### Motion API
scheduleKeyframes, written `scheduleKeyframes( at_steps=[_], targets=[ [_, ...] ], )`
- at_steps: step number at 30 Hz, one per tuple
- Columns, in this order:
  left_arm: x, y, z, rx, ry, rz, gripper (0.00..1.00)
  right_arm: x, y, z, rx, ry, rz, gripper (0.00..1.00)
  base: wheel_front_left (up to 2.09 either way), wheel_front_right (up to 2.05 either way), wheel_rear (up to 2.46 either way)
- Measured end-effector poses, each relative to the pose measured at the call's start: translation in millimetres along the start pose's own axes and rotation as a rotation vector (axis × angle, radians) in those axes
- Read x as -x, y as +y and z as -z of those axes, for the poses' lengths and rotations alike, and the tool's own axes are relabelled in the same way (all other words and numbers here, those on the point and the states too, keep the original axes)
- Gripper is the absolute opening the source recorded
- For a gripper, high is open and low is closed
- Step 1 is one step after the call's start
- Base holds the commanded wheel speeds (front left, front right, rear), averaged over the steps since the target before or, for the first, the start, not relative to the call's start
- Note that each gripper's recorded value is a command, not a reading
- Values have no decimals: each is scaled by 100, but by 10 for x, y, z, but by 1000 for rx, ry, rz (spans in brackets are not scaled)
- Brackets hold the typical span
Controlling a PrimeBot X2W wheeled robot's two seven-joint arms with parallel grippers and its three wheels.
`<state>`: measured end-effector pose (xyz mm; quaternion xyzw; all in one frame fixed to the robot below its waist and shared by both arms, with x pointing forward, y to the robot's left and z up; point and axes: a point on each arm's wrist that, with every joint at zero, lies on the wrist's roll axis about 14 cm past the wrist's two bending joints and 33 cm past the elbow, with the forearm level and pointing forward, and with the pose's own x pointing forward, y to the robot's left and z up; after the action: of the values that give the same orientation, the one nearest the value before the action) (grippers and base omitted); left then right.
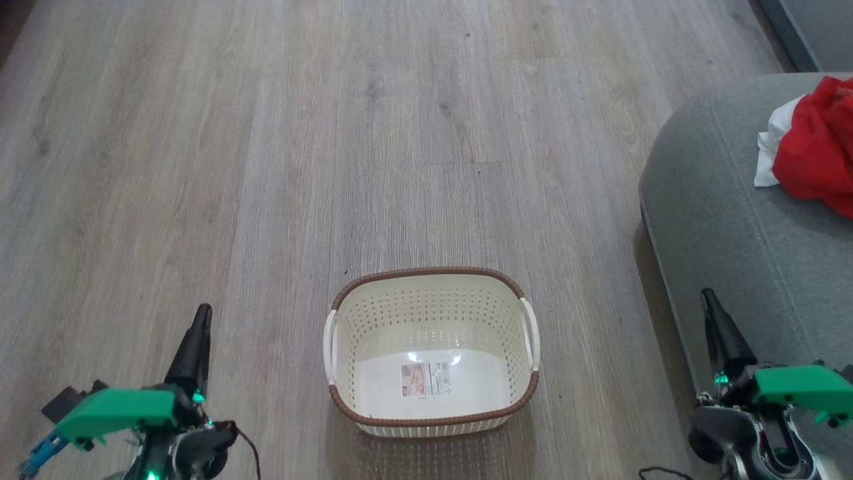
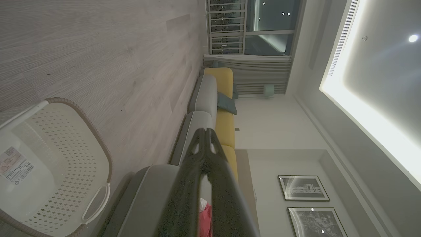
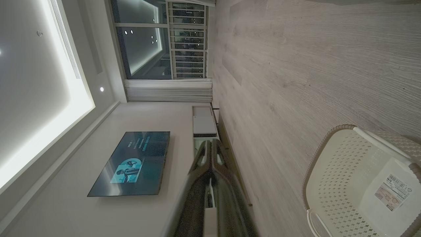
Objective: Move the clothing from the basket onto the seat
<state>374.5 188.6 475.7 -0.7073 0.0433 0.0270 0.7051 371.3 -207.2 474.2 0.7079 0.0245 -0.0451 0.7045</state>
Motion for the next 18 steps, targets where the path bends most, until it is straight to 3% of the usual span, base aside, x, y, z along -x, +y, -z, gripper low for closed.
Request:
scheduleKeyframes(
  at_steps=[18],
  targets=[
    [0,0,0,0,0,0,0,0,0,0,0,0,0,0,0,0,0]
  ],
)
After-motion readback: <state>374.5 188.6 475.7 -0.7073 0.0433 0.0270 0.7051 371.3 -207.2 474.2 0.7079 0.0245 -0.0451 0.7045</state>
